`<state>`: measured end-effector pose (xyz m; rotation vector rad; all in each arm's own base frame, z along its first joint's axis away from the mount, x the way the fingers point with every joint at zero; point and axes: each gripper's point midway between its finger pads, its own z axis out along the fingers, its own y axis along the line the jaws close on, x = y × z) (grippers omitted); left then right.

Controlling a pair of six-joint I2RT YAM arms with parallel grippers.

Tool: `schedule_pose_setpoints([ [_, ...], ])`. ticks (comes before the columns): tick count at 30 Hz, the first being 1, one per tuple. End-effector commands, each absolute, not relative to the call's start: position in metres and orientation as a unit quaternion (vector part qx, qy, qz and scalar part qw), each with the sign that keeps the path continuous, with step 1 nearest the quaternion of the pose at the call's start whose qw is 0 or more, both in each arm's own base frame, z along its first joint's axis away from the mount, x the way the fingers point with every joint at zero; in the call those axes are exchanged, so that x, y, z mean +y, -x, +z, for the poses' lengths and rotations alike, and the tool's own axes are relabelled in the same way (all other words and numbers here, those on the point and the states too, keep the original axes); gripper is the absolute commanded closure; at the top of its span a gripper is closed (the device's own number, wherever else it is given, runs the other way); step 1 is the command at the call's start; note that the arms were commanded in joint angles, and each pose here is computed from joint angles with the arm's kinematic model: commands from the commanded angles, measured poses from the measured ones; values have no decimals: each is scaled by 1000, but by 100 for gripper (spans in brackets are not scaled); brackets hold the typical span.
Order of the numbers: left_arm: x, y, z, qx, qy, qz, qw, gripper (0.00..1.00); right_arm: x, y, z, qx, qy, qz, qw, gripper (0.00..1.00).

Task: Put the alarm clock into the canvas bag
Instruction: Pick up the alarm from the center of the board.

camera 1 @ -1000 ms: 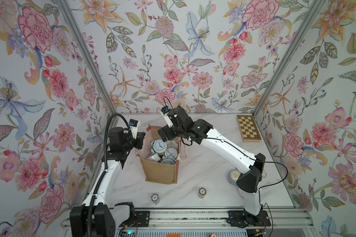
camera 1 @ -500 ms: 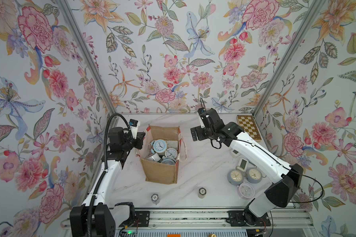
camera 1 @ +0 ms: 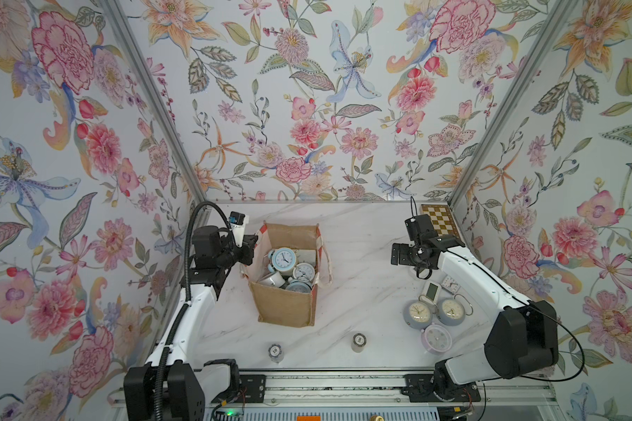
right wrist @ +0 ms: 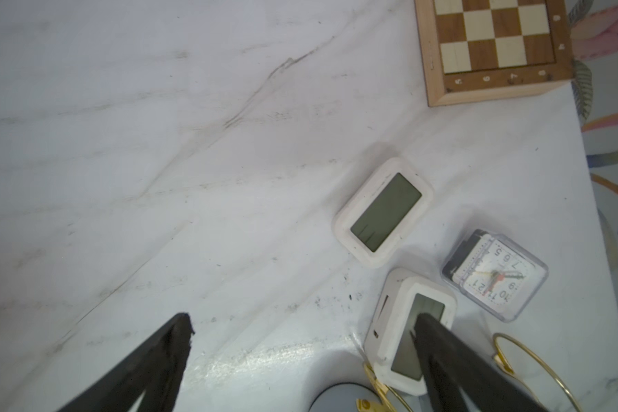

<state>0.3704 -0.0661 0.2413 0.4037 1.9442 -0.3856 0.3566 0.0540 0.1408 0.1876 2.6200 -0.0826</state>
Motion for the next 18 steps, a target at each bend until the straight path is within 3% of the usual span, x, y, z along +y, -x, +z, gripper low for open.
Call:
schedule_pose_setpoints([
  [1,-72,-369,254,804,-175,-173,542,100,33,-364,131,958,-117,-18,261,1],
  [9,-72,-369,254,803,-174,-173,543,100,-15,-368,90,954,-198,-43,218,1],
  [18,-71,-370,252,805,-174,-172,541,100,-14,-385,57,954,-230,-6,194,3],
])
